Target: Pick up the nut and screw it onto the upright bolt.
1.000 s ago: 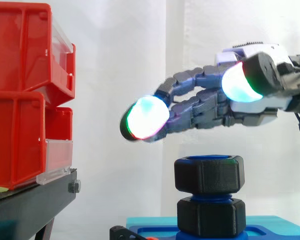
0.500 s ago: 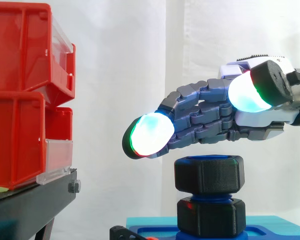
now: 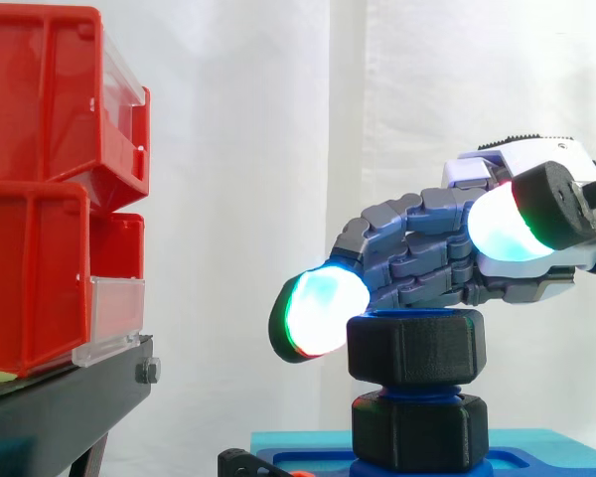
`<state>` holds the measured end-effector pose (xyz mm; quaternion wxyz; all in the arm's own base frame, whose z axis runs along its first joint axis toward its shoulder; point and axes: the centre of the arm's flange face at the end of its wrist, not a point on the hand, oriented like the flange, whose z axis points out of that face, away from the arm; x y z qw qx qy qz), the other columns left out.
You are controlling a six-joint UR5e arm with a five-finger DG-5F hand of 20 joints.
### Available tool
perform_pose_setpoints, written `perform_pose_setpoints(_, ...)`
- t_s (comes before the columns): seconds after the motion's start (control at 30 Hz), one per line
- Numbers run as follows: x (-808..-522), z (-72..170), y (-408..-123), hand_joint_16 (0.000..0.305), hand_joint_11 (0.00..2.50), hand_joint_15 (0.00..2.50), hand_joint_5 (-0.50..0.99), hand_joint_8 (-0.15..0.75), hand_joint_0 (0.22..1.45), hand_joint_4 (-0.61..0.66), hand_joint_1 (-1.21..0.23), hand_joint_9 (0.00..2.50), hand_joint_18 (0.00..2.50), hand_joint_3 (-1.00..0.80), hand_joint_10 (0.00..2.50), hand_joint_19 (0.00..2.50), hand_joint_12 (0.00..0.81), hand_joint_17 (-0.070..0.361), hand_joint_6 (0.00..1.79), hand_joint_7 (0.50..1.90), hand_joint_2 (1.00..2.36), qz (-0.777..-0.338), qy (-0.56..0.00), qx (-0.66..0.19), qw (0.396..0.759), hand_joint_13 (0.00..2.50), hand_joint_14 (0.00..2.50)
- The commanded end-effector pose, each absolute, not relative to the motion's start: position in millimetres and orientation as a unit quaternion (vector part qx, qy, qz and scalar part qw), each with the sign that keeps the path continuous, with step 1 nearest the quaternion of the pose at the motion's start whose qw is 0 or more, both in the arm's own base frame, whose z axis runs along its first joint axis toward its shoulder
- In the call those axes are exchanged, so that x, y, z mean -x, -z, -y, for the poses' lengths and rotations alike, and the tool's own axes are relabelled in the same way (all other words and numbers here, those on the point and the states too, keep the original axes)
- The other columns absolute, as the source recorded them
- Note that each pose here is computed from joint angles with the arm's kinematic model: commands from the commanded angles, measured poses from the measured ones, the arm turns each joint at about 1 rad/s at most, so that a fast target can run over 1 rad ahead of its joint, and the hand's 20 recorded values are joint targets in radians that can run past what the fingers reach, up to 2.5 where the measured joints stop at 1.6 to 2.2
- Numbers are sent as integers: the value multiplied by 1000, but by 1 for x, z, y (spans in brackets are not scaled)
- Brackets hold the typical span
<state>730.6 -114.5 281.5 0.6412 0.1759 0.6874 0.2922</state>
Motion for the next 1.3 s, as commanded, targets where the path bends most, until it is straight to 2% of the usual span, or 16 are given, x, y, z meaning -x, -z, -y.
perform_pose_setpoints(0.0, -731, 115, -282, 58, 0, 0, -151, 253, 407, 216, -467, 202, 0, -500, 0, 0, 375, 132, 502, 788, 1000, -687, -293, -176, 642, 0, 0)
perform_pose_setpoints(0.23, -730, 117, -282, 54, 0, 0, -72, 270, 418, 282, -450, 383, 0, -500, 0, 0, 374, 121, 504, 1004, 1000, -686, -292, -177, 642, 21, 0)
perform_pose_setpoints(0.43, -730, 119, -283, 48, 0, 0, -16, 270, 437, 243, -467, 611, 0, -500, 0, 0, 358, 108, 504, 1111, 1000, -686, -291, -176, 643, 214, 0)
perform_pose_setpoints(0.67, -728, 126, -283, 41, 0, 0, 30, 249, 457, 196, -476, 870, 0, -500, 0, 0, 336, 92, 504, 1163, 1000, -685, -289, -179, 644, 392, 0)
perform_pose_setpoints(0.77, -728, 131, -283, 34, 0, 0, 60, 221, 472, 144, -486, 1073, 143, -500, 0, 0, 310, 77, 505, 1191, 1000, -685, -287, -179, 645, 501, 0)
perform_pose_setpoints(0.97, -726, 138, -283, 28, 0, 0, 86, 176, 488, 116, -499, 1307, 319, -500, 0, 0, 273, 63, 505, 1219, 1000, -685, -285, -180, 646, 653, 0)
perform_pose_setpoints(1.03, -726, 140, -283, 27, 0, 0, 97, 134, 493, 104, -506, 1413, 425, -500, 0, 0, 252, 61, 505, 1237, 1000, -685, -284, -181, 646, 735, 0)
perform_pose_setpoints(1.27, -726, 143, -287, 19, 0, 0, 115, 139, 501, 62, -512, 1736, 816, -500, 0, 104, 181, 43, 504, 1333, 1000, -683, -283, -182, 649, 1062, 0)
